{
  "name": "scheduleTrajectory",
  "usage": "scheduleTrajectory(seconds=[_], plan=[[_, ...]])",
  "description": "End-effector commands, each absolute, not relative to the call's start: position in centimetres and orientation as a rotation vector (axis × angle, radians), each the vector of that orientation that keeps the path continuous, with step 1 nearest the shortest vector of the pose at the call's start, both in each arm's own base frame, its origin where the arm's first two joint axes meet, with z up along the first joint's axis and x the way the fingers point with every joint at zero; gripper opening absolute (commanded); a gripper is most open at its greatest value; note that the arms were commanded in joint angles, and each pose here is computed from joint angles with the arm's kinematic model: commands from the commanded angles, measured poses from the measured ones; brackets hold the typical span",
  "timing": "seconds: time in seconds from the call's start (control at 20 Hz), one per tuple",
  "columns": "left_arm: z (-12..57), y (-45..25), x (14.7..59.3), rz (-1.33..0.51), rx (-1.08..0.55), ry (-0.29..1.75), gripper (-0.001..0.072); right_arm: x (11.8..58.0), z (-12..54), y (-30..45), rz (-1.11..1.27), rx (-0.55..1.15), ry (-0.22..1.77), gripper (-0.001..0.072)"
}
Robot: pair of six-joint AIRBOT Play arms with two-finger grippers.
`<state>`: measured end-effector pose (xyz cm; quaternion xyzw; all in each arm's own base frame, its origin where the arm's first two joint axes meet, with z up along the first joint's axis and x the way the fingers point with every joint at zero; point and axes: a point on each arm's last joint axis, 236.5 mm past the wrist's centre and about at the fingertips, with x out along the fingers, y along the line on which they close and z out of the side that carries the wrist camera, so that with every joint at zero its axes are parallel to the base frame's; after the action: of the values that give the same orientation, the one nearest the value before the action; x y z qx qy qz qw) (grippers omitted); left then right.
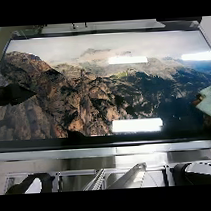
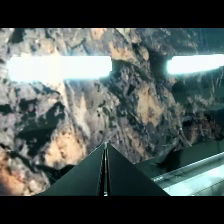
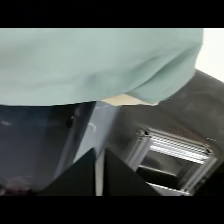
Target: Fold the shirts.
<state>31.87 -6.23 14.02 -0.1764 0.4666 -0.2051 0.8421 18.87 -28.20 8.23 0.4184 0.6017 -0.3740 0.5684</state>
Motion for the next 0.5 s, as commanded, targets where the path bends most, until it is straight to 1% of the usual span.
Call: scheduleTrajectory(seconds=[0.0,0.05,0.1,0.2,0.25,0.35,0.45], plan=[[15.5,-7.0,32.1,-0.465,-0.388,0.950,0.0014,25.0,9.3,-23.8,-0.596,1.099,1.328,0.0015],[16.2,-7.4,31.9,-0.486,-0.393,0.944,0.0013,26.8,9.9,-22.0,-0.500,1.107,1.314,0.0015],[16.7,-7.7,31.7,-0.498,-0.395,0.932,0.0013,28.3,10.3,-20.2,-0.408,1.068,1.322,0.0015],[16.9,-8.3,30.7,-0.499,-0.384,0.907,0.0012,29.2,9.9,-16.3,-0.295,0.935,1.386,0.0014],[16.5,-9.0,29.5,-0.512,-0.377,0.912,0.0012,29.6,9.4,-14.4,-0.269,0.890,1.398,0.0013],[15.2,-11.1,26.3,-0.553,-0.380,0.942,0.0012,30.5,8.1,-9.8,-0.199,0.799,1.357,0.0013],[13.5,-13.2,23.0,-0.586,-0.394,0.977,0.0012,29.6,6.4,-4.2,-0.105,0.717,1.327,0.0013]])
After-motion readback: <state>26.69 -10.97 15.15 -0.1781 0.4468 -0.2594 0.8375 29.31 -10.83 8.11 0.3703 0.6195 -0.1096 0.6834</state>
